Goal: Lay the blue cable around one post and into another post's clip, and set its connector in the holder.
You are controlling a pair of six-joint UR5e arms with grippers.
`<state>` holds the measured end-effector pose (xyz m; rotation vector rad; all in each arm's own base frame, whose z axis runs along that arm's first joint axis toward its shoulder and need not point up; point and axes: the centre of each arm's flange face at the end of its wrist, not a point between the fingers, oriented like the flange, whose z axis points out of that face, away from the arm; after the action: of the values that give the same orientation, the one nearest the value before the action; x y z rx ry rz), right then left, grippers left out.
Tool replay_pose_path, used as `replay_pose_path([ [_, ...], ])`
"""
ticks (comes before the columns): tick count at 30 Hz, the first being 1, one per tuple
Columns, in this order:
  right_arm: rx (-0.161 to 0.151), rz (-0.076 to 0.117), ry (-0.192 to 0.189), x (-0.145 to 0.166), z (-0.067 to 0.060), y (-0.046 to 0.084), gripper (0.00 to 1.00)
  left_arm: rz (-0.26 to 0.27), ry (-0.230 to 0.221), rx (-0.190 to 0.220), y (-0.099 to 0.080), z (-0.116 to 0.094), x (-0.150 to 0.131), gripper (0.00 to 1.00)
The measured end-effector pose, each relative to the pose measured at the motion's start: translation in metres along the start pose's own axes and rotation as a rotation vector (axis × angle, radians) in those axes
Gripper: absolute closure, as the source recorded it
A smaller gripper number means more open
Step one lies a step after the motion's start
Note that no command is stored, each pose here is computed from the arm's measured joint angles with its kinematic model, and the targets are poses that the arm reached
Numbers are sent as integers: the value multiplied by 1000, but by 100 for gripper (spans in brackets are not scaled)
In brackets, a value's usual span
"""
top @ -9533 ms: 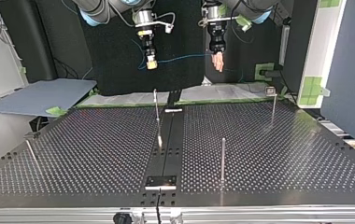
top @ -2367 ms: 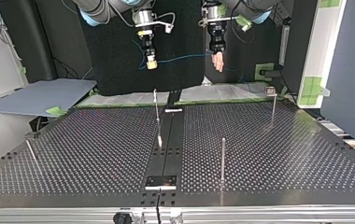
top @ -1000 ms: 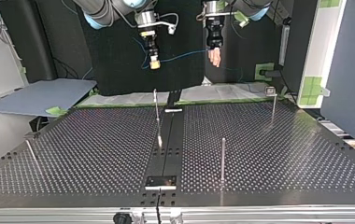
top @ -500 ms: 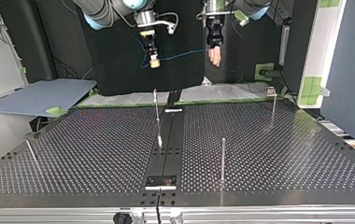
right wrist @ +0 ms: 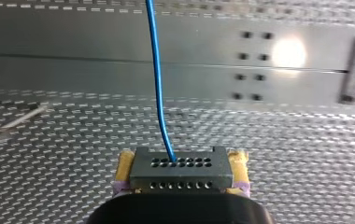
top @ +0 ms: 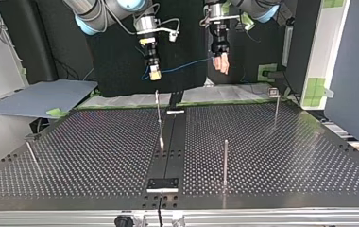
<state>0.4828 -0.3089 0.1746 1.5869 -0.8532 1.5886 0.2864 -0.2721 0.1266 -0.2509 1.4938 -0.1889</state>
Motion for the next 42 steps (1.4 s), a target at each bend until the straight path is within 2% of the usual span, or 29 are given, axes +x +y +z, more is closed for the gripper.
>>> replay_pose_path([
  [4, -2, 10, 36, 32, 9, 0, 100, -44, -35, -12, -5, 22, -20, 0],
  [12, -5, 21, 110, 99, 22, 0, 100, -146, -107, 5, -13, 68, -68, 0],
  [19, -12, 28, 176, 163, 27, 4, 100, -183, -176, 7, -18, 100, -116, 0],
  [27, -26, 39, 253, 239, 25, 15, 100, -221, -249, 45, -39, 116, -179, 0],
  [31, -18, 43, 290, 275, 20, 17, 100, -246, -282, 56, -45, 121, -208, 0],
  [35, -6, 30, 306, 299, 18, 18, 100, -262, -311, 73, -51, 124, -235, 0],
  [42, 9, 8, 308, 326, 21, 16, 100, -283, -368, 125, -63, 124, -294, 0],
])
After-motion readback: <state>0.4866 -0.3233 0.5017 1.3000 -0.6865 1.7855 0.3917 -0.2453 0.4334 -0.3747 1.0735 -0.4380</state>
